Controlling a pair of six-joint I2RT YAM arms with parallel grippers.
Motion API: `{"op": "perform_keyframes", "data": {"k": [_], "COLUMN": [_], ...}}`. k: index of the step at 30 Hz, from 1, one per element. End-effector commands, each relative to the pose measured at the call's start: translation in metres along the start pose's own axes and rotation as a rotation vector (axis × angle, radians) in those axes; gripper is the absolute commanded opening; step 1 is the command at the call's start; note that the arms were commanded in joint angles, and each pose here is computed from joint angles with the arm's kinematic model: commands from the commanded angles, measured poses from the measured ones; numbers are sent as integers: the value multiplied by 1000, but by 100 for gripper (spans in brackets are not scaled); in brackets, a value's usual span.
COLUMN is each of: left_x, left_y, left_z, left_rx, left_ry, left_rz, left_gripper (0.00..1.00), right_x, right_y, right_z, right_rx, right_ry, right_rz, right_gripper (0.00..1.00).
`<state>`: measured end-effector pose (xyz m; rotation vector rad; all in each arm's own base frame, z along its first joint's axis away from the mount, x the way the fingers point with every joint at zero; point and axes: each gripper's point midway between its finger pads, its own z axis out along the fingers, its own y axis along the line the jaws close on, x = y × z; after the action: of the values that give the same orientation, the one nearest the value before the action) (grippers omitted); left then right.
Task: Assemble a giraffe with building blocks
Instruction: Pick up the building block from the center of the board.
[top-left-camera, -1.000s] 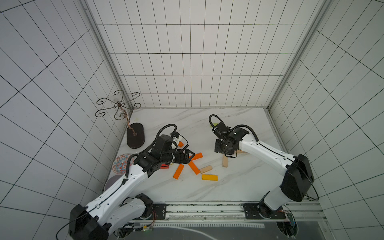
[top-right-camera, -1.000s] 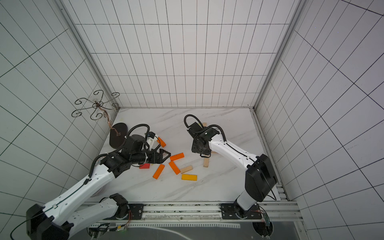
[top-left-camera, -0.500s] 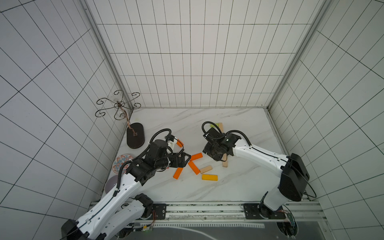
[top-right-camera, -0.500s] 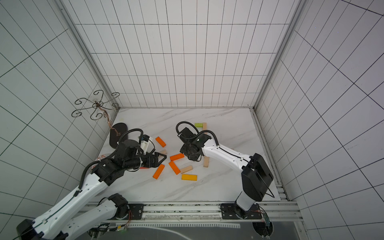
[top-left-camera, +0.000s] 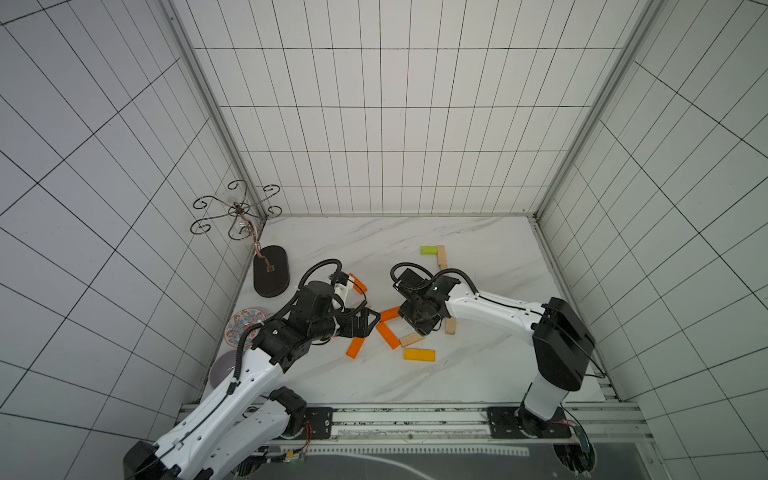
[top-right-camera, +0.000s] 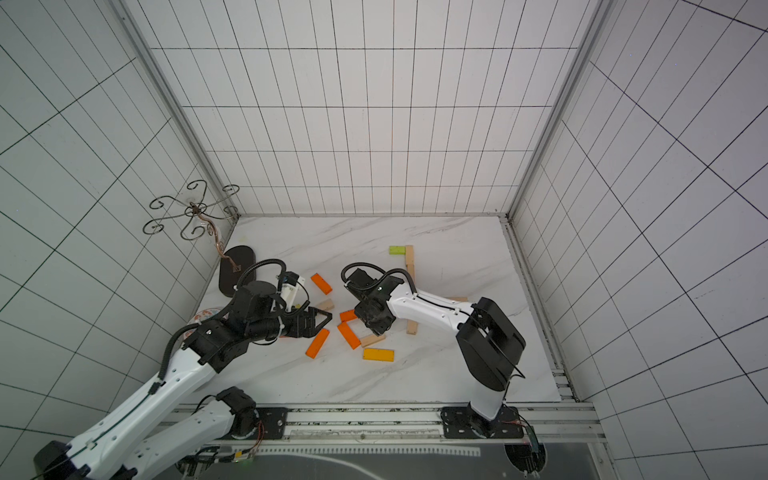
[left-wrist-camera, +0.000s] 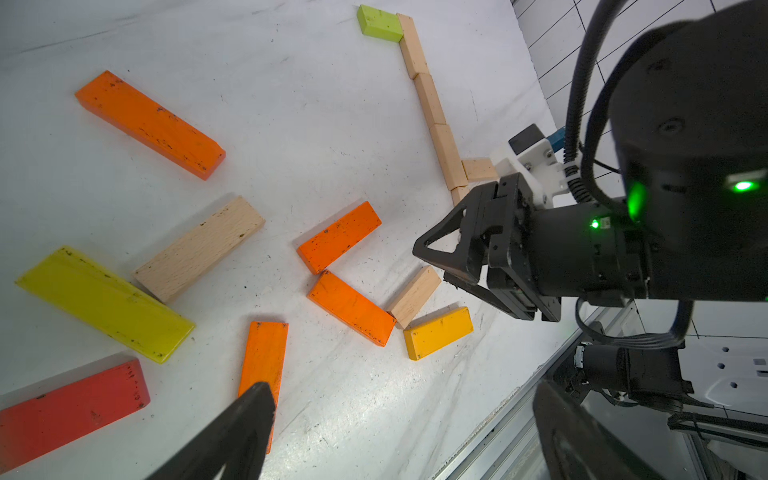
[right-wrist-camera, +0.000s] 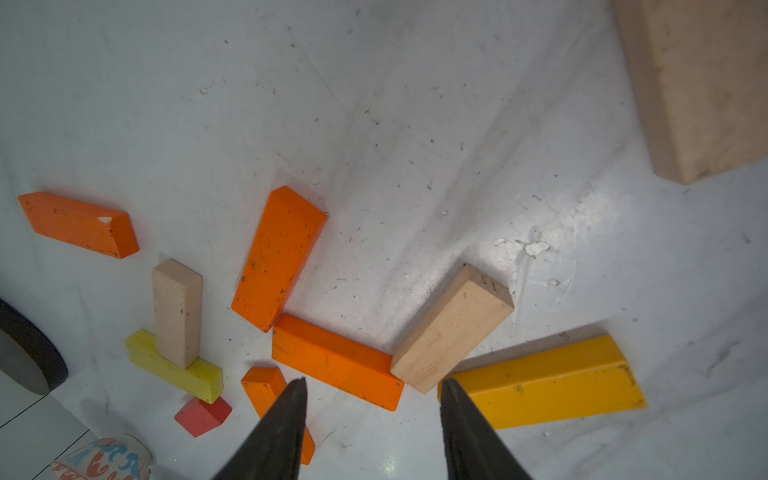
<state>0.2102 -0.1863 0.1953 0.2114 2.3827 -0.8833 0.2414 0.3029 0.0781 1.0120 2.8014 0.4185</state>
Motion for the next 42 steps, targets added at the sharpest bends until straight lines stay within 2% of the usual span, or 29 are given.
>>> {"op": "perform_keyframes", "data": {"k": [1, 14, 25, 31, 35, 42], "left_x": [0, -2, -1, -2, -2, -5], "left_y": [-1, 3, 6, 6, 5, 2], "left_z": [3, 2, 3, 4, 4, 1], "left_rx": [22, 14, 11, 16, 25, 32], "left_ry": [0, 2, 3, -2, -6, -9], "left_rz": [20, 25, 19, 18, 17, 28], "left_gripper": [97, 97, 97, 97, 97, 97], "right_x": [12, 19, 10, 8, 7, 2], "right_y": [-28, -49, -58, -68, -76, -74], "right_z": [15, 42, 56, 60, 62, 55], "right_rx": [87, 170, 214, 255, 286, 282], "right_ry": [14, 30, 3, -8, -13, -37], "right_rz": [37, 57, 67, 67, 66, 64], "right_gripper": [53, 53, 52, 44, 42, 36]}}
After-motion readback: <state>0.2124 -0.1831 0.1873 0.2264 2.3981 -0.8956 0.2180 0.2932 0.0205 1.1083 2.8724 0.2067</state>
